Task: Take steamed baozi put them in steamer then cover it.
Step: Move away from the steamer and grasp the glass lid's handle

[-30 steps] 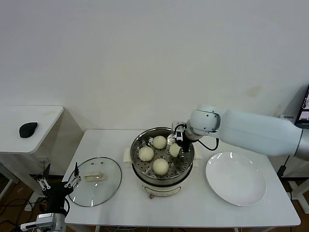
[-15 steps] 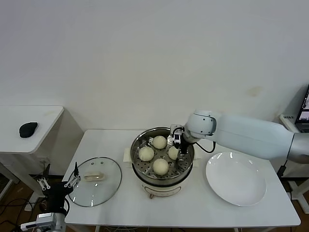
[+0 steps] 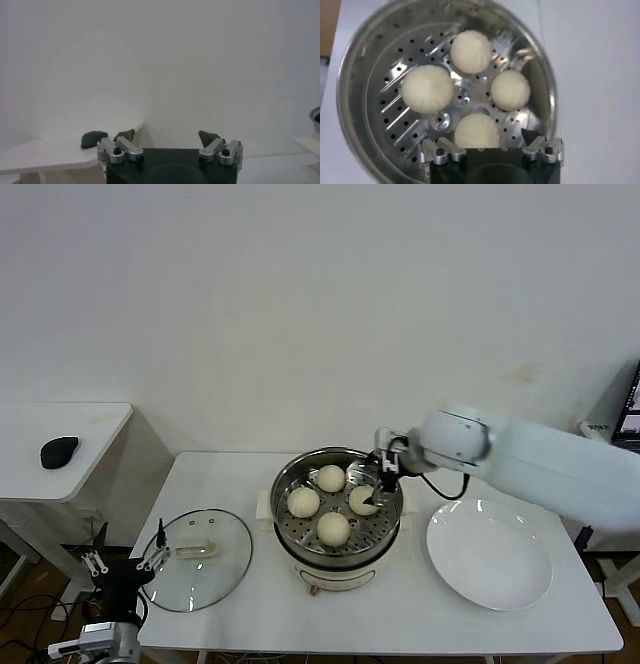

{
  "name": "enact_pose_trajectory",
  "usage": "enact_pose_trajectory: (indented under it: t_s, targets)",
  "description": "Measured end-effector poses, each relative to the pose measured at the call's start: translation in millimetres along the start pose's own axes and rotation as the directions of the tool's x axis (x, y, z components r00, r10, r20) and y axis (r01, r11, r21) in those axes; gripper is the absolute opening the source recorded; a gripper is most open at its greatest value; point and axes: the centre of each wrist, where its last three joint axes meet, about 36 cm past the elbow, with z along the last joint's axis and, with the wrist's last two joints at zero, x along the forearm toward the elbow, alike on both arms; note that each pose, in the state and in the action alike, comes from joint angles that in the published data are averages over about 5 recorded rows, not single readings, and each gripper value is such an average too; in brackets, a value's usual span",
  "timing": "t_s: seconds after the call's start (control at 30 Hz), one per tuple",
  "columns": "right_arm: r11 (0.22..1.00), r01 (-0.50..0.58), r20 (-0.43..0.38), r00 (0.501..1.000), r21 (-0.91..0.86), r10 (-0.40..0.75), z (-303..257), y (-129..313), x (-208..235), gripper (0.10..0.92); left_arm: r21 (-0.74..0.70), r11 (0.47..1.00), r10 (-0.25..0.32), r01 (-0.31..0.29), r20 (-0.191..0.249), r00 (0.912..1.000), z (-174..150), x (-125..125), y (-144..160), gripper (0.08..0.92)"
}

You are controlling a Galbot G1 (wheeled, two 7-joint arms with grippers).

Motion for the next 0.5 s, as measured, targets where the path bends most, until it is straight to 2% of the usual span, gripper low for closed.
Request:
enact_pose_trajectory:
  t_s: [0.1,0.23,0.4,0.5]
  targets:
    - [0.992,-0.115,0.117,0.986,-0.046,0.119,16,12,13,0.823,-0.002,1.0,0.003,-0.003,-0.001,1.0,2,0,-2,0.823]
    - [0.964,-0.24,0.259,0.929,-0.115,0.262,36,32,17,0.823,-0.003,1.0,0.008,-0.008,-0.005,1.0,4,0,-5,0.823]
    - [0.912,-0.348,0.432,0.804,-0.217,0.409,52,60,4,0.823,-0.006,1.0,0.019,-0.019,-0.019,0.9996,11,2,-10,0.823]
    - [0.866,-0.382,0.497,0.711,-0.322,0.498,66,81,-6,0.823,-0.022,0.999,0.032,-0.032,-0.029,0.9991,15,3,-12,0.823]
